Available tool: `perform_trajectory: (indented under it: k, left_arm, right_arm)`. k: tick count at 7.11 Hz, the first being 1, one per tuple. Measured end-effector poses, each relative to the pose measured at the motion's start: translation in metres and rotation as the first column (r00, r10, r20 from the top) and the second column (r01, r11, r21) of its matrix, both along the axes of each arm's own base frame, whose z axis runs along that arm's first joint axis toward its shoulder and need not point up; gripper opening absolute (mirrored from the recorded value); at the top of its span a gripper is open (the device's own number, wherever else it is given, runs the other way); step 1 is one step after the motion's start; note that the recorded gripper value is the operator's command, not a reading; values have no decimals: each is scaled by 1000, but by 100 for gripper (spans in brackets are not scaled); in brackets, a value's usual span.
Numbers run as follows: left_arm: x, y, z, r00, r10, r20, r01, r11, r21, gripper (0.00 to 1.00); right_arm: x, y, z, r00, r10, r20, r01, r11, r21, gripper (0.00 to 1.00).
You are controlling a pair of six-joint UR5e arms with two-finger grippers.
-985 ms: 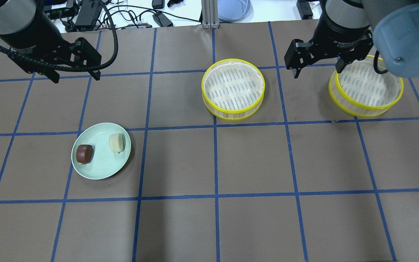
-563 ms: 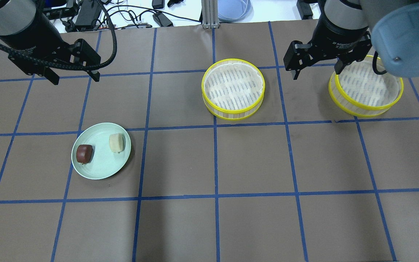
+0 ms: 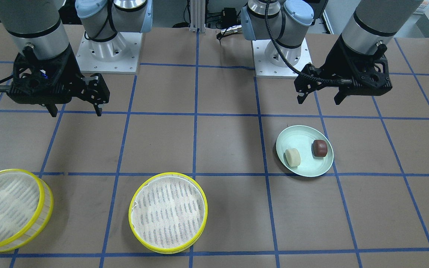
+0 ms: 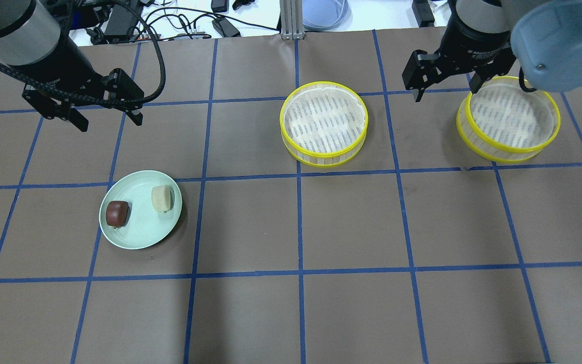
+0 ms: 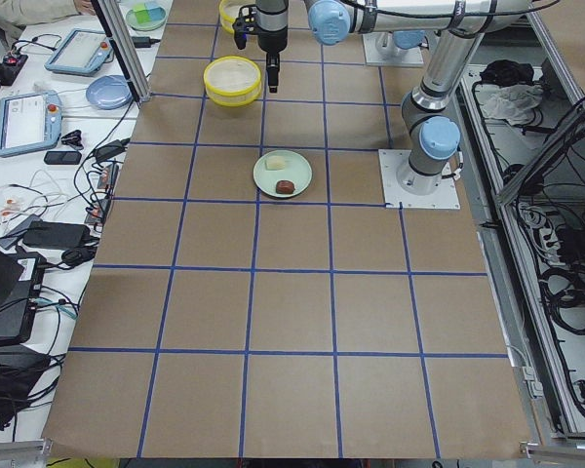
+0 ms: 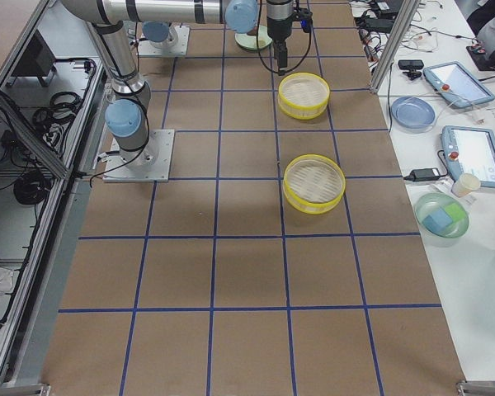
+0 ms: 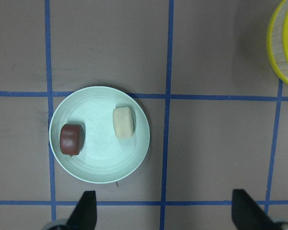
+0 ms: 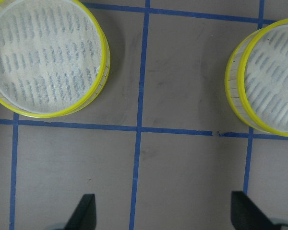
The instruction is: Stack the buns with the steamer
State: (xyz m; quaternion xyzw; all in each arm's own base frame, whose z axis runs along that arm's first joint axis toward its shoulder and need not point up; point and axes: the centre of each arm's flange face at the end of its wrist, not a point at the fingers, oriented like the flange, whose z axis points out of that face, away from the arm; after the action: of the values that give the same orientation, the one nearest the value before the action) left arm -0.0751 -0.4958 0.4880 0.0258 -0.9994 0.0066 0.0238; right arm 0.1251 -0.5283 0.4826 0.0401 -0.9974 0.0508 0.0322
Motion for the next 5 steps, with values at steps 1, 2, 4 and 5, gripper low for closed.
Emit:
perform_trajectory:
  k: [1, 2, 4, 5]
  left_arm:
    - [7, -1, -4, 1000, 11, -1, -11, 1000, 7, 100]
    - [15, -1, -10, 1000, 25, -4, -25, 999, 20, 100]
    - [22, 0, -27, 999, 40, -8, -40, 998, 53, 100]
    - [22, 0, -33, 999, 42, -10, -42, 997, 65, 100]
  right_arm:
    - [-6, -10, 1, 1000, 11, -5, -11, 1000, -3, 100]
    - [-11, -18, 0, 1000, 24, -9, -24, 1000, -3, 100]
    - [-37, -36, -7, 999, 53, -14, -53, 999, 1, 100]
    - [-59, -48, -14, 998, 58, -16, -58, 998, -3, 100]
